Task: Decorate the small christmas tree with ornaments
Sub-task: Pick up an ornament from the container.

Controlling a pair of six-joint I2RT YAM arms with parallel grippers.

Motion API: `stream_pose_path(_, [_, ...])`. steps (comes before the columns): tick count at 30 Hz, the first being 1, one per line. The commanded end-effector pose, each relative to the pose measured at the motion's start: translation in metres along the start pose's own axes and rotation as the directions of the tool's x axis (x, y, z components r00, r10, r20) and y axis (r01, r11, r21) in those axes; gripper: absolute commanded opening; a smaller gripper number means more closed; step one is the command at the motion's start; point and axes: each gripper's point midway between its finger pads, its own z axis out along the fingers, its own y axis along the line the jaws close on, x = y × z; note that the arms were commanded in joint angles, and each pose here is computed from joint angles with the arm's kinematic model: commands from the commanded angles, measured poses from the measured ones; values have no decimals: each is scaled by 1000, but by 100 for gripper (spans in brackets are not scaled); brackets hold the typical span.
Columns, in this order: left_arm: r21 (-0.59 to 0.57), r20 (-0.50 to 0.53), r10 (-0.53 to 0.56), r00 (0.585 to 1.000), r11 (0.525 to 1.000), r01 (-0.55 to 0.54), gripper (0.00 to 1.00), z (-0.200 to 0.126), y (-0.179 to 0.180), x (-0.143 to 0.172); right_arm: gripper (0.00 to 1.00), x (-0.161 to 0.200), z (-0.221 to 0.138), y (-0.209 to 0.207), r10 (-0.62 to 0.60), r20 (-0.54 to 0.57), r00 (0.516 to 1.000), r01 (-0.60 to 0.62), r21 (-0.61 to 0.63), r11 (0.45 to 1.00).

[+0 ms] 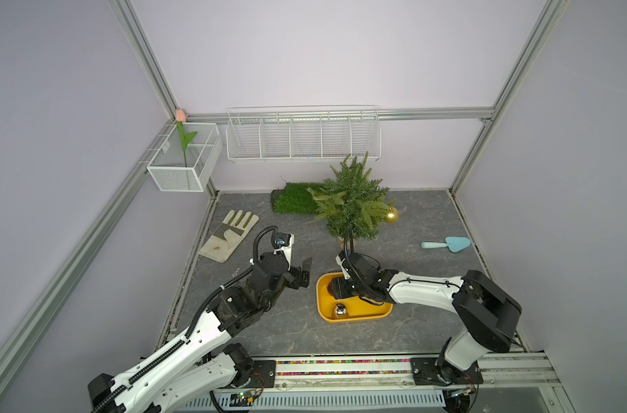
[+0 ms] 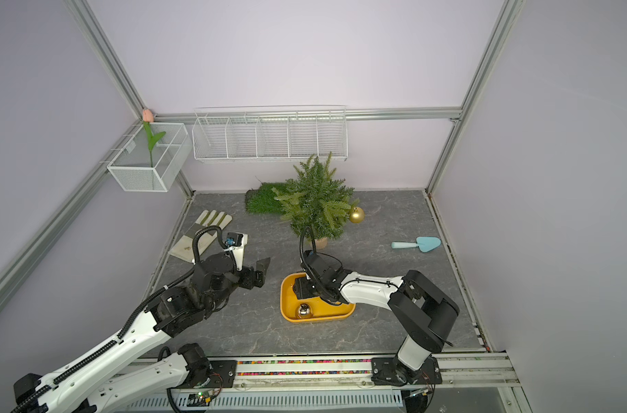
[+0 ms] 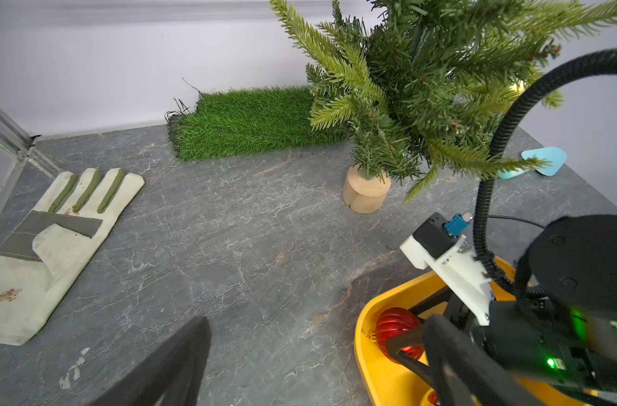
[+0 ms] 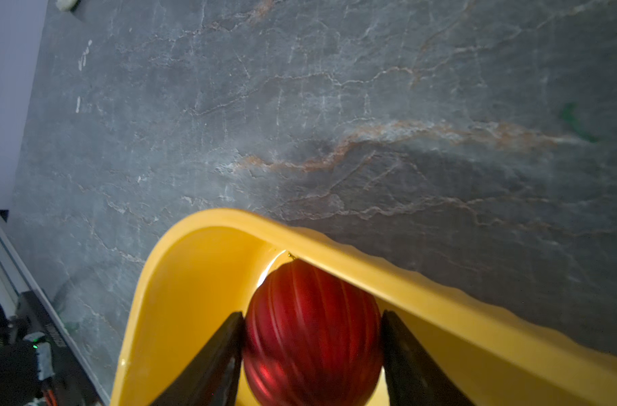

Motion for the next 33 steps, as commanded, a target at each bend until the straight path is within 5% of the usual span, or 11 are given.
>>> stream_pose_path(1, [-13,5,-24,1000,1000,24,95,0,3,-1,56,-7,-5,9,6,16,1000,-5,-31,999])
stream_pose_path(8, [46,48,-11,999,999,9,95,-4,-7,-14,52,-11,-33,13,-11,54,998,13,-38,999])
stream_pose_path(17, [110,131,63,989,991,-77,95,-9,-27,-53,51,-29,-129,22,-183,183,966,188,-10,982])
stream_pose_path(33, [292,340,237,910,893,-341,91,-20,-87,-115,49,-76,-280,17,-460,501,733,463,128,877])
